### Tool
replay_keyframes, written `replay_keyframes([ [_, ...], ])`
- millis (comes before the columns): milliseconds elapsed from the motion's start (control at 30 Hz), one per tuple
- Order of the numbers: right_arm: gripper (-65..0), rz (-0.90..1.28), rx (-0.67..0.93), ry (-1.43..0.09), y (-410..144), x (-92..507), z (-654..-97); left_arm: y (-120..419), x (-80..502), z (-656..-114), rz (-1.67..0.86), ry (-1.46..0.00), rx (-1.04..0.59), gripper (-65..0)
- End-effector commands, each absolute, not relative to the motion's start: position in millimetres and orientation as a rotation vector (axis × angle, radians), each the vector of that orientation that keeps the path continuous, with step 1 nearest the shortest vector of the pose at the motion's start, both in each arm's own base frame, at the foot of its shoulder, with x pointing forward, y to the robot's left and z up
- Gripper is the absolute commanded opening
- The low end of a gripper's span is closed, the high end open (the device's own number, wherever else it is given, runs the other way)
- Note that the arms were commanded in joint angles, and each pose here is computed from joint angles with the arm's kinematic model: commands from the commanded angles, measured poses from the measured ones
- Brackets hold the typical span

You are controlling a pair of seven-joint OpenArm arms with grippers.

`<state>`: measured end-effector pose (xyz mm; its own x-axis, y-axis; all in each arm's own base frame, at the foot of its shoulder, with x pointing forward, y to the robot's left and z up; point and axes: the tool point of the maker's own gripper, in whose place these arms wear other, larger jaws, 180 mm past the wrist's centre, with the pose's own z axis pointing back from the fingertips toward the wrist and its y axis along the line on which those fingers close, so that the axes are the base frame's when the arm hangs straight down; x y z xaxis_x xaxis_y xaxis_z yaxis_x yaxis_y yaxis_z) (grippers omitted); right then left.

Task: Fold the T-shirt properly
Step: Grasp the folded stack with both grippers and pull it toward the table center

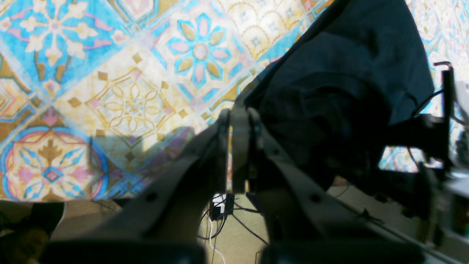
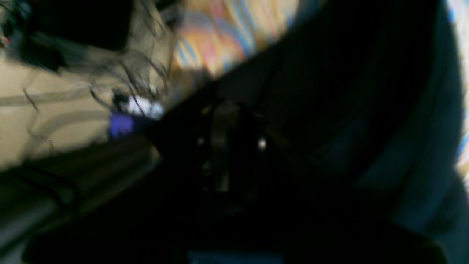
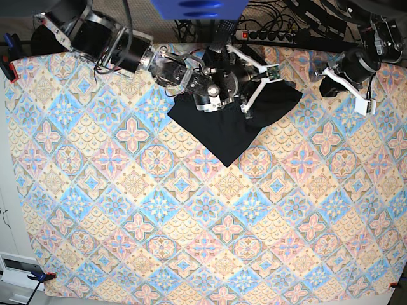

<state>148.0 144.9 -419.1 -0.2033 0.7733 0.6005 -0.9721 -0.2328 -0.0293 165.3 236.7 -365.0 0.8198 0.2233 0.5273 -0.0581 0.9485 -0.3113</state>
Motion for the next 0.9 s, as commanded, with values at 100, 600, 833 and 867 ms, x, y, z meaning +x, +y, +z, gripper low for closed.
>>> replay_keyframes([
  [100, -57.5, 1.687, 0.546, -0.695, 150.2, 188.7, -365.6, 240.0, 165.4, -357.0, 0.133, -0.609, -0.284, -64.3],
  [600, -57.9, 1.447, 0.415, -0.811, 91.1, 272.1, -345.3, 130.5, 133.5, -367.1, -0.188, -0.473, -0.509, -64.4],
  [833, -57.9, 1.387, 0.479, -0.766, 111.2, 287.1, -367.5, 104.9, 136.5, -382.0, -0.237, -0.424, -0.506, -64.3],
  [867, -57.9, 1.384, 0.474, -0.759, 113.2, 290.0, -371.4, 105.1, 137.0, -386.0, -0.256, -0.416, -0.481, -64.3],
])
